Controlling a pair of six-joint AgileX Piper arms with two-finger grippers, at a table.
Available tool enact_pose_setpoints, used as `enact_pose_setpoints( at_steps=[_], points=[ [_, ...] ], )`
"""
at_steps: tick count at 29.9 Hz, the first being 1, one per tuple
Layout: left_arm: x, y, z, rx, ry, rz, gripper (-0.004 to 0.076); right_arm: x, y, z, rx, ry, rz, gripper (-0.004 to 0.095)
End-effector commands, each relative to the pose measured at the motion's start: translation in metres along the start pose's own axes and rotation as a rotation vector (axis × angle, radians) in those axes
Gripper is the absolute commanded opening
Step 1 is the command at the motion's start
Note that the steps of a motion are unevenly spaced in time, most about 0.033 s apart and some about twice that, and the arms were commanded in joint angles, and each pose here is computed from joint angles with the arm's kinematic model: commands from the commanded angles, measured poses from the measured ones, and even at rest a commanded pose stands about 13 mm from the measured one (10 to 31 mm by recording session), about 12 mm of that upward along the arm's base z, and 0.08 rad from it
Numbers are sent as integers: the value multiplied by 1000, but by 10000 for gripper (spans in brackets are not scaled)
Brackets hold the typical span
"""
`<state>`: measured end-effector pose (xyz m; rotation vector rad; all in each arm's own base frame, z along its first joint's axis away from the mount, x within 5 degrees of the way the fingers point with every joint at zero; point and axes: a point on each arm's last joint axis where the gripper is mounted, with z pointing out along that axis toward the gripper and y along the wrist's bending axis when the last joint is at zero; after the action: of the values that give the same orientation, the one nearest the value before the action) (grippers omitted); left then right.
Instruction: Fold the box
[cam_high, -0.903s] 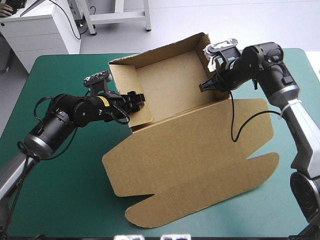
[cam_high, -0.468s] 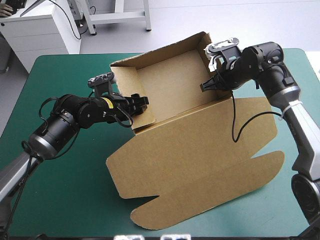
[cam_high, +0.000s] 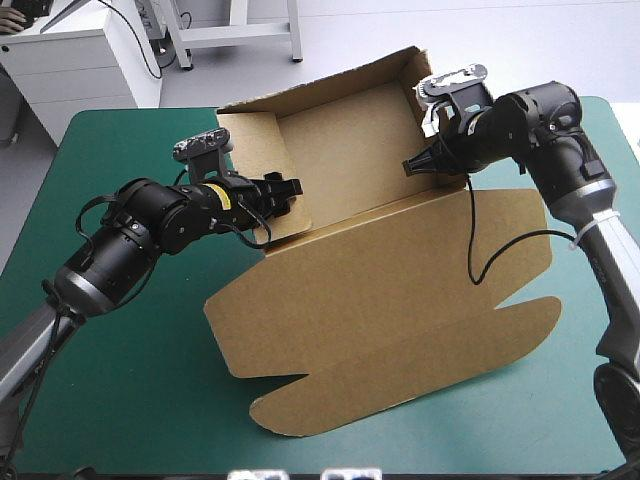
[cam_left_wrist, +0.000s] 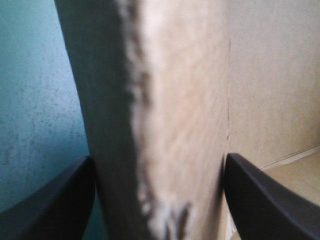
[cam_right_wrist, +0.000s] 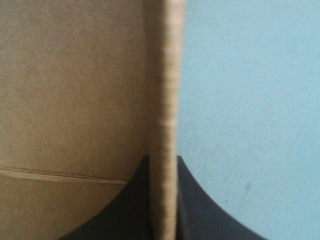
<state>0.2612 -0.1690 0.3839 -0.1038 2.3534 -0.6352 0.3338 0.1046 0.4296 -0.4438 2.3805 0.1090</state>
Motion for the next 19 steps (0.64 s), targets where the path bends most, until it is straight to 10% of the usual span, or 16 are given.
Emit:
enact_pose_setpoints(
  at_steps=[1,8,11,14,19],
  points=[
    [-11,-12,-20,80,-95,-7,510,-12,12,-42,-25,-183,-12,-4],
    [-12,-10,-20,60,-103,14,487,-14,26,-43,20,-195,-48,-4],
    [-13,-10,-20,54,-114,27,323,-14,27,-43,16,-202,-42,-4],
    [-14,-8,-20,28,-134,62,-7,-14,26,-43,31,-203,-39,-4],
    [-15,-5,-20,-10,-133,92,-8,-13,25,-43,42,-184,-37,-4]
  ],
)
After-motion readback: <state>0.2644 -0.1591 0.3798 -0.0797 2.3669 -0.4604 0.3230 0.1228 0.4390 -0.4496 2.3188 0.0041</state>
